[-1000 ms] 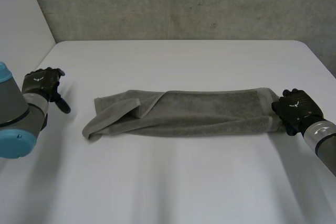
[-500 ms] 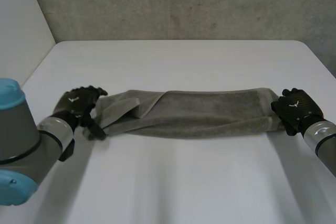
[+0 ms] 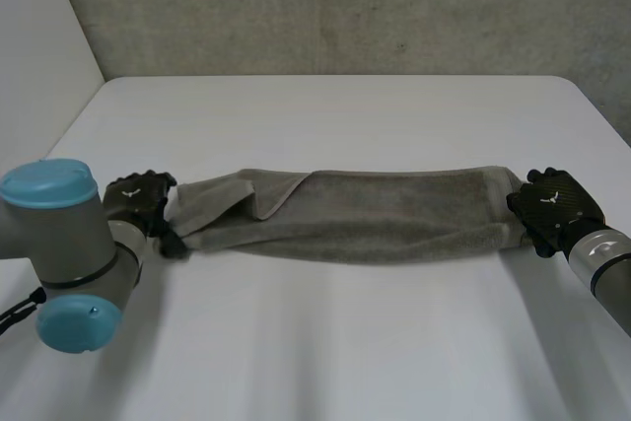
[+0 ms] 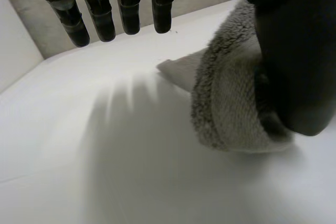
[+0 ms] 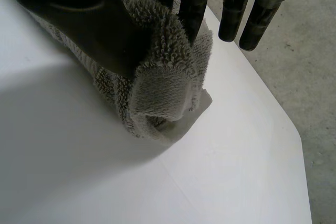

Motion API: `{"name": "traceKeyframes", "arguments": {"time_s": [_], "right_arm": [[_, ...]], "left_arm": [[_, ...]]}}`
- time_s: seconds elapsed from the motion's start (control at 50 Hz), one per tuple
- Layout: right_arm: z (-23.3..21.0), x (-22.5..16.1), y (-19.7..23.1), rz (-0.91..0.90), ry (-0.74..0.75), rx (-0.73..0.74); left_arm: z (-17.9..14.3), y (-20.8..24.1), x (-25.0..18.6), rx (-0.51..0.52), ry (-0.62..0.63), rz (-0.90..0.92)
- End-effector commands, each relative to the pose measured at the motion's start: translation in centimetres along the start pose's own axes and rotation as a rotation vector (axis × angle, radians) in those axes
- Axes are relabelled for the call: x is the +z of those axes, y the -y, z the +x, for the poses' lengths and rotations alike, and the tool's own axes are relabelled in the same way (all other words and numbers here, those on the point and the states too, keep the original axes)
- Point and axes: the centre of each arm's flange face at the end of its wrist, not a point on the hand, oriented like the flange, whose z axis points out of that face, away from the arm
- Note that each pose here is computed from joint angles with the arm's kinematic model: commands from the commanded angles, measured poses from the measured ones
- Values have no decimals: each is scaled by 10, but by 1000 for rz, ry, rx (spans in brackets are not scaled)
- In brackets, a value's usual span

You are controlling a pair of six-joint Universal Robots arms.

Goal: Fold the towel.

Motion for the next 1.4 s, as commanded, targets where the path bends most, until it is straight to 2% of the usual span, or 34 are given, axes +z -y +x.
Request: {"name": "traceKeyframes", "arguments": {"time_s": [0.02, 0.12, 0.24, 0.38, 0.52, 0.64, 0.74, 0.78, 0.8, 0.84, 0.9, 1.2, 1.3, 1.4], "right_arm": [[1, 0, 0, 0, -3, -1], [2, 0, 1, 2, -5, 0], [3, -1, 2, 6, -8, -2], [3, -1, 2, 5, -9, -1], [2, -1, 2, 4, -6, -1], [4, -2, 3, 6, -12, -2], [7, -3, 4, 8, -23, 1], [9, -4, 6, 14, -30, 3], [9, -4, 6, 14, -30, 3], [13, -8, 13, 28, -38, 17], [13, -14, 19, 30, -23, 42], [16, -21, 29, 36, -15, 109], [25, -16, 35, 56, -30, 131], [35, 2, 39, 62, -20, 221]], "left_arm": [[-21, 14, 6, -4, 62, 34], [-34, 23, 17, 34, 104, 80], [-60, 16, 30, 180, 167, 38], [-58, 17, 25, 196, 161, 36], [-35, 27, 10, 189, 54, 84], [-33, 28, 8, 191, 7, 82], [-28, 30, -4, 186, -81, 45], [-14, 30, -19, 183, -205, 25], [-14, 30, -19, 183, -206, 25], [-2, 34, -33, 186, -322, 48], [11, 36, -43, 192, -394, 65], [50, 22, -64, 229, -504, 63], [53, 25, -57, 212, -442, 106], [59, 17, -41, 222, -353, 99]]}}
